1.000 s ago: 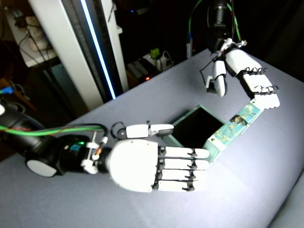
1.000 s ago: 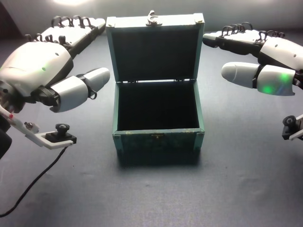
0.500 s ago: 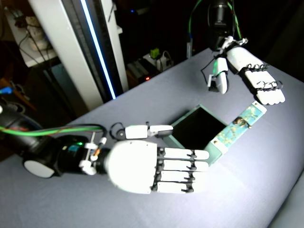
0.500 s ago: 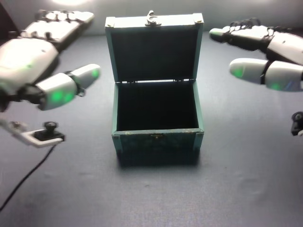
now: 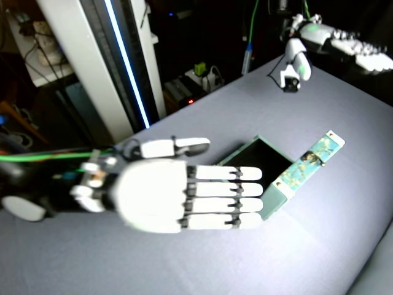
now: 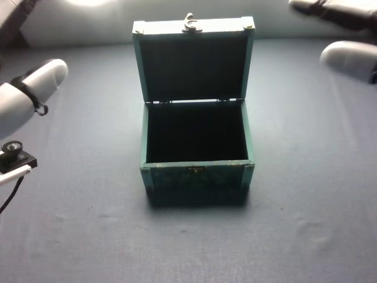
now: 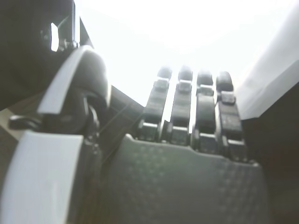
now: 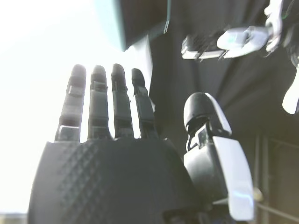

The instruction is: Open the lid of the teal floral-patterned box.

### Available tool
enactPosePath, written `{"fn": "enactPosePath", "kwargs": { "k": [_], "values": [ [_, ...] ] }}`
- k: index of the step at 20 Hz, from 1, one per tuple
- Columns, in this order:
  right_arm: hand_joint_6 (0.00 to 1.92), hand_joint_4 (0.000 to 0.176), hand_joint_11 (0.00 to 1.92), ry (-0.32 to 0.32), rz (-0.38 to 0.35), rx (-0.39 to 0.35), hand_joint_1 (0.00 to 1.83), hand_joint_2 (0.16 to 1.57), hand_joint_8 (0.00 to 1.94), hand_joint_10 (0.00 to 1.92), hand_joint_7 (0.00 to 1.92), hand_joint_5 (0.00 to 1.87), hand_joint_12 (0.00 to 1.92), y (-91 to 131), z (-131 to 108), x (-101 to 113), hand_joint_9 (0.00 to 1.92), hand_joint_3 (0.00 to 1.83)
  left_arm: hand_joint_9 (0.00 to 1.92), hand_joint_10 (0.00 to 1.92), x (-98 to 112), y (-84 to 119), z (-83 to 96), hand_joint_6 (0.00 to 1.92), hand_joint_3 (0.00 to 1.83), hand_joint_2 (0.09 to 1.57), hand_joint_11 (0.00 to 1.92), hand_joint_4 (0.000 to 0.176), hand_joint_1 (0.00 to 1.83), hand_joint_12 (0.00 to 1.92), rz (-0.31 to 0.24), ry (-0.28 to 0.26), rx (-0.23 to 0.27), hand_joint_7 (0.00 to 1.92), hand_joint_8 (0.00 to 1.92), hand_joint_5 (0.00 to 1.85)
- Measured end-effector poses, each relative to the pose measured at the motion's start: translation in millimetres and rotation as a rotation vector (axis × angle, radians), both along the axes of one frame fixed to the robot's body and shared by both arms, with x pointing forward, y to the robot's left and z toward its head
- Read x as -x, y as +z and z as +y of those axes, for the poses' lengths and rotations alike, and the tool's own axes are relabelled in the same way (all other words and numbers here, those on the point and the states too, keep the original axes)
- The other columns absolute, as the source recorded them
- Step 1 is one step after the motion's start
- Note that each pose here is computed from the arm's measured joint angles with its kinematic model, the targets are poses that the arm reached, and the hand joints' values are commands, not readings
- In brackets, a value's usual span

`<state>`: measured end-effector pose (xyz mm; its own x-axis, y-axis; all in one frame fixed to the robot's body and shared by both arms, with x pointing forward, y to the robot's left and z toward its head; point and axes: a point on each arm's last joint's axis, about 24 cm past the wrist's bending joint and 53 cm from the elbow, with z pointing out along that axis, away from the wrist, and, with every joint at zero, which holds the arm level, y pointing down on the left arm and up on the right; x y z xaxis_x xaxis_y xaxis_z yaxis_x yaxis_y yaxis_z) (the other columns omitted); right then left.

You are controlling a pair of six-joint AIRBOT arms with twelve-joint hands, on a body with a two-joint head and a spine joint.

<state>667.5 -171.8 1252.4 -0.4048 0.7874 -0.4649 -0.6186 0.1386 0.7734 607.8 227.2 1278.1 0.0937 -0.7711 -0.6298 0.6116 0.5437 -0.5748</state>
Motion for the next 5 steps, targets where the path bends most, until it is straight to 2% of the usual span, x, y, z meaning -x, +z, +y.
{"fn": "enactPosePath", "kwargs": {
  "k": [1,2,3,4,5],
  "values": [
    [0.01,0.000,0.00,0.002,-0.018,-0.018,0.00,1.41,0.01,0.01,0.35,0.36,0.41,3.4,-4.1,8.5,0.23,0.00,0.07,0.00,6.5,3.5,-0.8,0.00,0.00,1.49,0.00,0.000,0.14,0.16,-0.018,-0.010,-0.001,0.09,0.00,0.09],
    [0.00,0.000,0.06,0.018,-0.042,-0.030,0.00,1.47,0.00,0.01,0.37,0.34,0.42,6.1,-4.5,22.4,0.27,0.00,0.08,0.01,14.3,6.9,-1.7,0.00,0.00,1.43,0.00,0.000,0.33,0.05,-0.041,-0.021,-0.002,0.11,0.00,0.10],
    [0.00,0.000,0.11,0.039,-0.065,-0.042,0.01,1.49,0.00,0.00,0.37,0.32,0.37,10.5,-2.5,33.6,0.29,0.00,0.07,0.00,19.5,8.7,-0.5,0.00,0.00,1.44,0.00,0.000,0.29,0.03,-0.049,-0.024,0.003,0.07,0.01,0.09],
    [0.00,0.000,0.18,0.048,-0.106,-0.053,0.32,1.44,0.00,0.00,0.42,0.36,0.30,18.5,-2.6,45.6,0.35,0.00,0.12,0.00,21.5,10.0,-0.1,0.00,0.00,1.36,0.04,0.000,0.34,0.07,-0.054,-0.024,0.005,0.12,0.01,0.02],
    [0.00,0.000,0.20,0.051,-0.149,-0.069,0.65,1.41,0.00,0.00,0.39,0.34,0.25,27.9,-5.8,56.7,0.36,0.00,0.10,0.00,20.9,10.7,2.4,0.00,0.00,1.36,0.01,0.000,0.29,0.06,-0.055,-0.015,0.012,0.10,0.00,0.00]
  ]
}}
